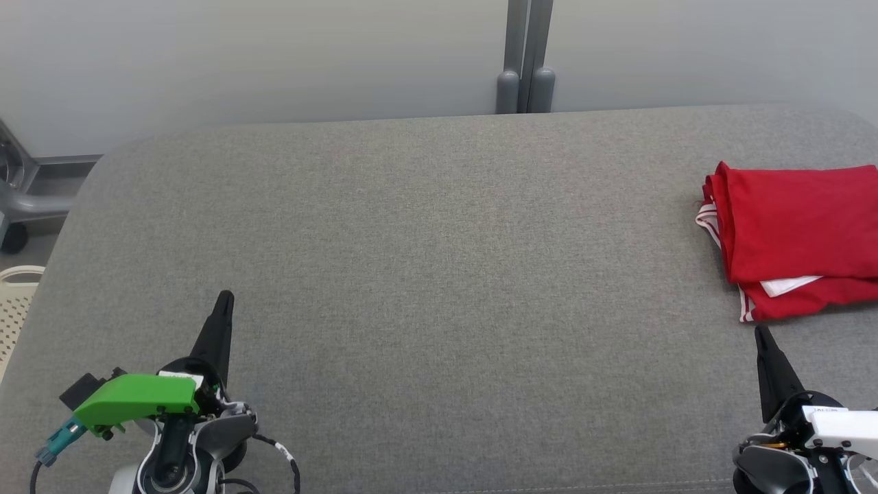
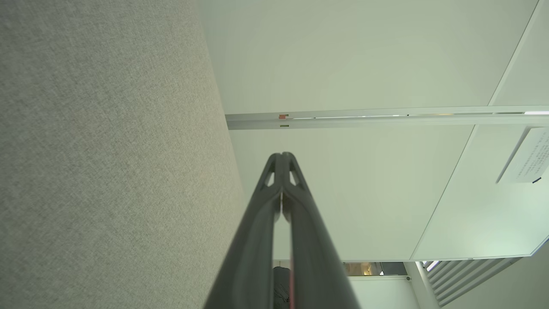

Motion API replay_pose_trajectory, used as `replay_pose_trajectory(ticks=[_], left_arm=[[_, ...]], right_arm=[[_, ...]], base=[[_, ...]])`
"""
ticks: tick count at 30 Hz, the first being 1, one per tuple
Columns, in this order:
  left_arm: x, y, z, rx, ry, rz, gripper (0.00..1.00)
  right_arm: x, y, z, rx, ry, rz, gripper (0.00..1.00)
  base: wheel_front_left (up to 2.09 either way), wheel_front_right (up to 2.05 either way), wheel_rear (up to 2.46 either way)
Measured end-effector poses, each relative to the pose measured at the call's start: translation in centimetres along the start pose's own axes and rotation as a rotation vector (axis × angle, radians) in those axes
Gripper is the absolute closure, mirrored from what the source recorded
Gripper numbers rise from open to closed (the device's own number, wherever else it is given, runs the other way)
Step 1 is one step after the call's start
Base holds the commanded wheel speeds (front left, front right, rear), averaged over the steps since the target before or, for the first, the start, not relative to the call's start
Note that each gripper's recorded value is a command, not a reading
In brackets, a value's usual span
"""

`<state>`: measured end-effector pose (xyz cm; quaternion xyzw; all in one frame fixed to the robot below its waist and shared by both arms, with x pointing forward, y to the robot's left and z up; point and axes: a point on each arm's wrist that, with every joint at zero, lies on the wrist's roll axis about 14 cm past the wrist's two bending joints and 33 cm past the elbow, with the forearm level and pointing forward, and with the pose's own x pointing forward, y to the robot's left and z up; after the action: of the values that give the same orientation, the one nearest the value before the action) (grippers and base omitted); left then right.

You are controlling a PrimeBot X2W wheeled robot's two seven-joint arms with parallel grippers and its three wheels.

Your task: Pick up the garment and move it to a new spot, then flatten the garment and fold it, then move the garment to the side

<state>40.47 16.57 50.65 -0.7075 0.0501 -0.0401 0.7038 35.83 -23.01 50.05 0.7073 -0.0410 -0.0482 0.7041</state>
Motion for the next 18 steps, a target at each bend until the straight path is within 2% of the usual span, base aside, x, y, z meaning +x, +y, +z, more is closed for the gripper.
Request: replay_pose_trajectory(ticks=[18], left_arm=[[0.0, 0.0, 0.0, -0.001, 0.0, 0.0, 1.0]], right_arm=[[0.0, 0.0, 0.0, 0.0, 0.0, 0.0, 1.0]], base=[[0.0, 0.0, 0.0]])
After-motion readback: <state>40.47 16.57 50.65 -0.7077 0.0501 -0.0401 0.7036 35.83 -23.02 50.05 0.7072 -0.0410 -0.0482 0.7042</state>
